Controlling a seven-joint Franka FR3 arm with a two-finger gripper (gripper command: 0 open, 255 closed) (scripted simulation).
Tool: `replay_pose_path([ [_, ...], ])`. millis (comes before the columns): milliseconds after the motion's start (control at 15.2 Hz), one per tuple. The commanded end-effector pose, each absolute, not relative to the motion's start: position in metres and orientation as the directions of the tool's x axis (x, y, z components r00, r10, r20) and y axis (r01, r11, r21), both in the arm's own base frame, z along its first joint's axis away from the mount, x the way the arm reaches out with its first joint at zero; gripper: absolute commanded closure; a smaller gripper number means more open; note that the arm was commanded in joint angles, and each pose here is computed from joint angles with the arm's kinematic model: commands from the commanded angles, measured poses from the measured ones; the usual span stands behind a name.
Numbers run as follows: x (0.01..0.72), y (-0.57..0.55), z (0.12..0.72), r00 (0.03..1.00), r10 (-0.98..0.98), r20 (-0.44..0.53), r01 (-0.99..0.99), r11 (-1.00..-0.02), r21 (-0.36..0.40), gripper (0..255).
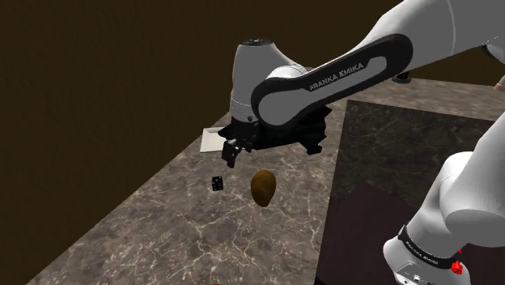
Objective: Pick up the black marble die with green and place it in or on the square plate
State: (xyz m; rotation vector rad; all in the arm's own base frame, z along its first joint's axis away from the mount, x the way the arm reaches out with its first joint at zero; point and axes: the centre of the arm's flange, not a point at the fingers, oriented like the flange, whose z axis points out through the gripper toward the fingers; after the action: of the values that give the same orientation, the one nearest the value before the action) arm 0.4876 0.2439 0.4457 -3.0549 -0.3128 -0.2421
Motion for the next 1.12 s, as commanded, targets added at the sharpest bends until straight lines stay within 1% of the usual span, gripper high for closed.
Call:
replay_pose_path([
  [0,0.499,0.264,0.433,0.963,0.211,0.166,0.221,-0.974,-0.042,0],
  [396,0.529,0.317,0.397,0.952,0.251,0.175,0.261,-0.965,-0.034,0],
  [858,0.536,0.320,0.358,0.952,0.251,0.175,0.261,-0.965,-0.034,0],
  [1056,0.536,0.320,0.358,0.952,0.251,0.175,0.261,-0.965,-0.034,0],
])
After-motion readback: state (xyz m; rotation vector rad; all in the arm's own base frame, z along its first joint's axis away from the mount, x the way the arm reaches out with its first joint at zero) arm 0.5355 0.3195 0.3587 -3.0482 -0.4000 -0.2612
